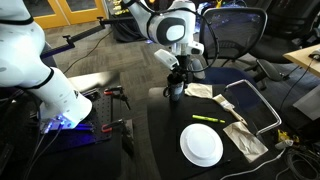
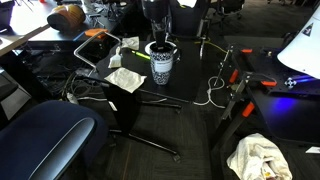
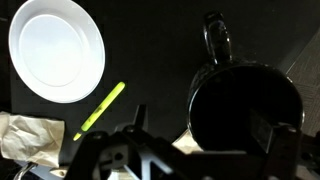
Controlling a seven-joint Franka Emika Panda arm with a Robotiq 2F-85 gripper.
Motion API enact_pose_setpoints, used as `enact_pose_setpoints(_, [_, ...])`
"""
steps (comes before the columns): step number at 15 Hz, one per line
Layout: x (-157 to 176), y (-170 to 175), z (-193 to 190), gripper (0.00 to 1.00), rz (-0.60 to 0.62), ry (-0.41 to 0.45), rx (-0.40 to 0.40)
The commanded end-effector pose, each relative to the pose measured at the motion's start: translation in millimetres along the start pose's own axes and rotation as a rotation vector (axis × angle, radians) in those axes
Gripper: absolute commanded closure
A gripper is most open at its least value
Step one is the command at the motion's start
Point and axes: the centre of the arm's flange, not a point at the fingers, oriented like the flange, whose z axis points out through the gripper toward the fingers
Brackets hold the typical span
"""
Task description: Remove the marker from the cup and put it on the table, then move the cup to the right and put the marker in the cup
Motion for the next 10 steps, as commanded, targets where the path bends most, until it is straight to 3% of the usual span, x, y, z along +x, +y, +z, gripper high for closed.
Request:
enact_pose_setpoints(1, [10.0, 4.8, 9.8, 0.25, -0.002, 0.012, 0.027])
enact_pose_setpoints(3, [11.2, 5.0, 12.4, 0.34, 0.000, 0.010, 0.027])
enact_pose_setpoints(10, [13.5, 6.3, 13.6, 0.88, 0.005, 0.011, 0.040])
